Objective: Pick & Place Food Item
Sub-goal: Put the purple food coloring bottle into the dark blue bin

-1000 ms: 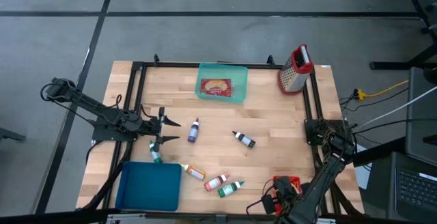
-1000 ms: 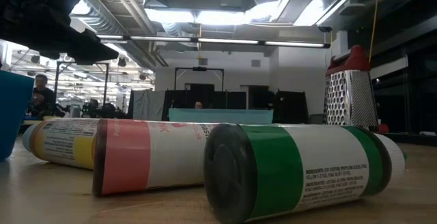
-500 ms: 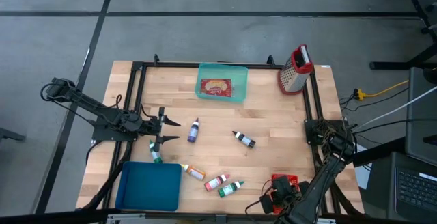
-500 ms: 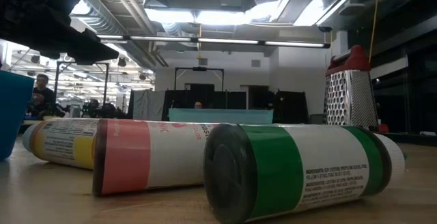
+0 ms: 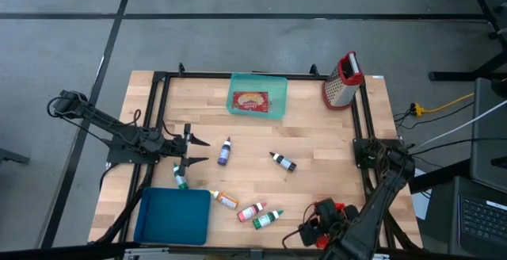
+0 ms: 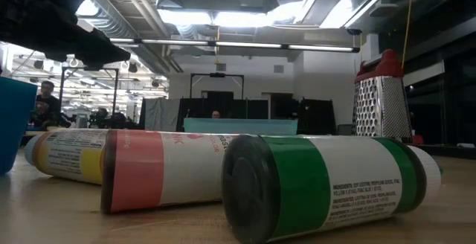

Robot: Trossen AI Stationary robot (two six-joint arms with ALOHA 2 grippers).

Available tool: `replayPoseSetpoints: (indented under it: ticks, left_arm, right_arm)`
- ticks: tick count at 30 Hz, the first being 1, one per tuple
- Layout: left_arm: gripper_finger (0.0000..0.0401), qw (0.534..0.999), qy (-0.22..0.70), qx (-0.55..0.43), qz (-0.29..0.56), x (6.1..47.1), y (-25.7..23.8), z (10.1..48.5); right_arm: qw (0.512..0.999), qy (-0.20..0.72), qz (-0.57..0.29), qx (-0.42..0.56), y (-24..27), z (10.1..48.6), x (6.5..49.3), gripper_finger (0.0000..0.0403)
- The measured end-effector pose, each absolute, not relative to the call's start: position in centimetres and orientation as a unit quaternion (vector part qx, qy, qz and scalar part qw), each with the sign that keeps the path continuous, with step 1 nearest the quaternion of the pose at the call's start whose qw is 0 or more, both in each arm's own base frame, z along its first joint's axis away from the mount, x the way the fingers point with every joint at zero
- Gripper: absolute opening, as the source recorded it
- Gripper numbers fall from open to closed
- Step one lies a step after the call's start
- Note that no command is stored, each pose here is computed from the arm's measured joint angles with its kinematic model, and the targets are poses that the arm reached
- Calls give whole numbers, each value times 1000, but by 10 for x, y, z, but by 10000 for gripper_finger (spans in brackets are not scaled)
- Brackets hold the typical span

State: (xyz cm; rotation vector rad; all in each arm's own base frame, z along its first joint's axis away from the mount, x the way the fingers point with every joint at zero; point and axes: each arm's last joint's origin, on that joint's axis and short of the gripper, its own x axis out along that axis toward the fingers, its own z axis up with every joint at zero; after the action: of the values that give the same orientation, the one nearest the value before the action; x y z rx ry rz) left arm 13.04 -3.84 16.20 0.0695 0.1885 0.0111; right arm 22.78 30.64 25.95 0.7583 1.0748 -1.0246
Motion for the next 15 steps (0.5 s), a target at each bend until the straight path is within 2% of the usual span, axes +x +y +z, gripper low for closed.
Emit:
replayPoseSetpoints:
  ticks: [5,10,12,15]
  left_arm:
    - [226,997,68,38,4,131,-39,168]
    - [226,998,48,41,6,134,-39,179]
    - [226,998,46,14,40,135,-36,183]
    - [226,987,59,-59,134,137,-25,185]
  right_arm:
    - [737,411,-431,320,291,274,239,185]
    - [796,359,-413,258,270,283,260,185]
    - [817,334,-412,225,258,286,270,185]
    - [840,304,-418,166,239,289,287,185]
